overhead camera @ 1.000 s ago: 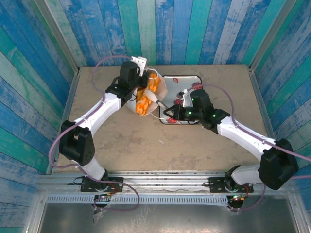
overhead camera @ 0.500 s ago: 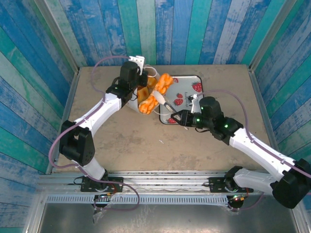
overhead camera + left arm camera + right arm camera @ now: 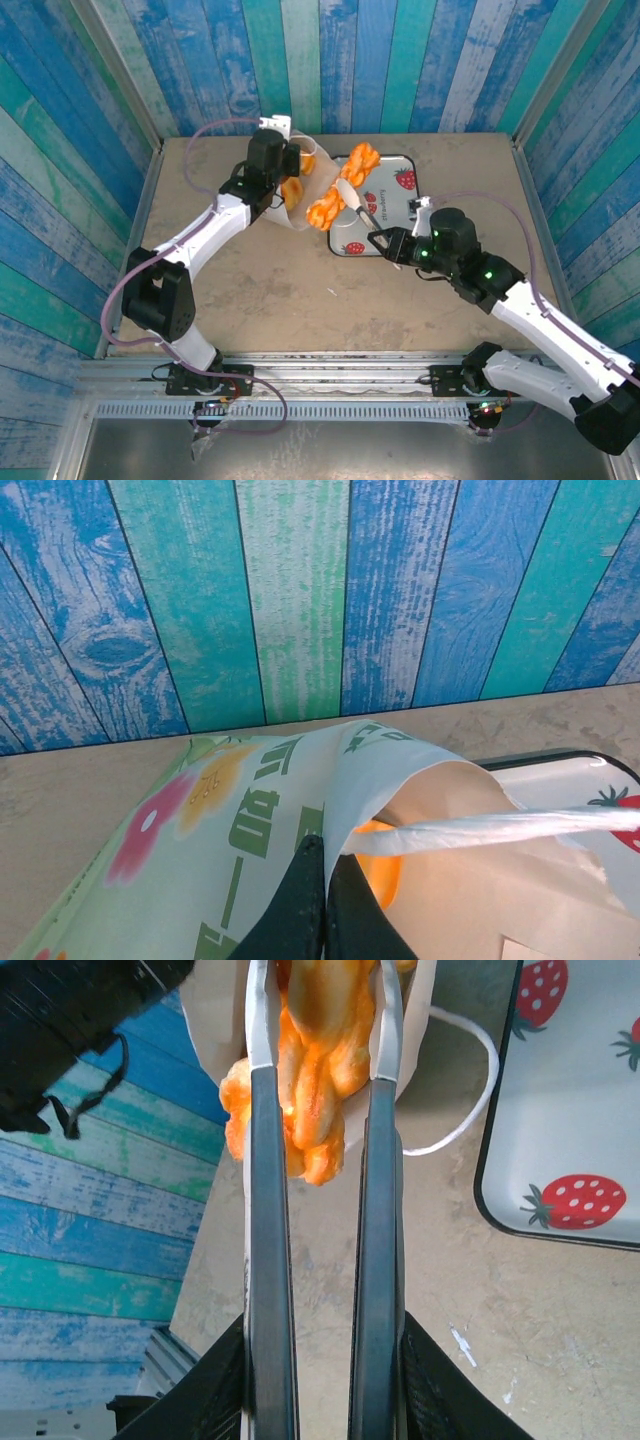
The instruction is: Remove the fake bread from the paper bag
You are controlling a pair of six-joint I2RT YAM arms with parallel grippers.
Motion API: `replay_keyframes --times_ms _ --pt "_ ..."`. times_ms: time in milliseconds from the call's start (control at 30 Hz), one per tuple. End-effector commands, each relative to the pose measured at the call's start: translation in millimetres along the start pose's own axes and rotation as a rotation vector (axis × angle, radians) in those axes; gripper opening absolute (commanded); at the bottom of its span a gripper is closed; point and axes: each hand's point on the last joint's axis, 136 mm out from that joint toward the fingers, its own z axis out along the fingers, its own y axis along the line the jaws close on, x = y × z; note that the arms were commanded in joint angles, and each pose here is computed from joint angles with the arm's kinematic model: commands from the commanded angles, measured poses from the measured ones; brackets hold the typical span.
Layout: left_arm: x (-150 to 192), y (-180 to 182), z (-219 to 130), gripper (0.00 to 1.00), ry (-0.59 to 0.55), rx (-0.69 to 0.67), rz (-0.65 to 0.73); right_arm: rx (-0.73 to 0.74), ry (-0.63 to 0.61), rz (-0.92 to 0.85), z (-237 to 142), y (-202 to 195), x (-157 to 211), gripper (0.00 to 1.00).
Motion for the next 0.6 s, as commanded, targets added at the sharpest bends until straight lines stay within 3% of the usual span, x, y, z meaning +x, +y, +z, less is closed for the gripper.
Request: replay_keyframes --times_ms 0,267,567 --pt "-17.2 10.4 -7.2 0.00 -0.072 -0.050 -0.039 -0.016 -0.103 0.023 -16.9 12.2 -22.2 0.23" --pt "-13.1 15.2 -12.0 0.00 -0.079 -0.067 -0.031 0.080 -0.223 0.159 -36.9 -20.3 -45.4 0.26" --pt "-15.7 14.2 -33.6 0.00 -0.128 -0.024 -0.013 0.151 -0.244 0.354 -14.2 -59.9 -59.4 0.26"
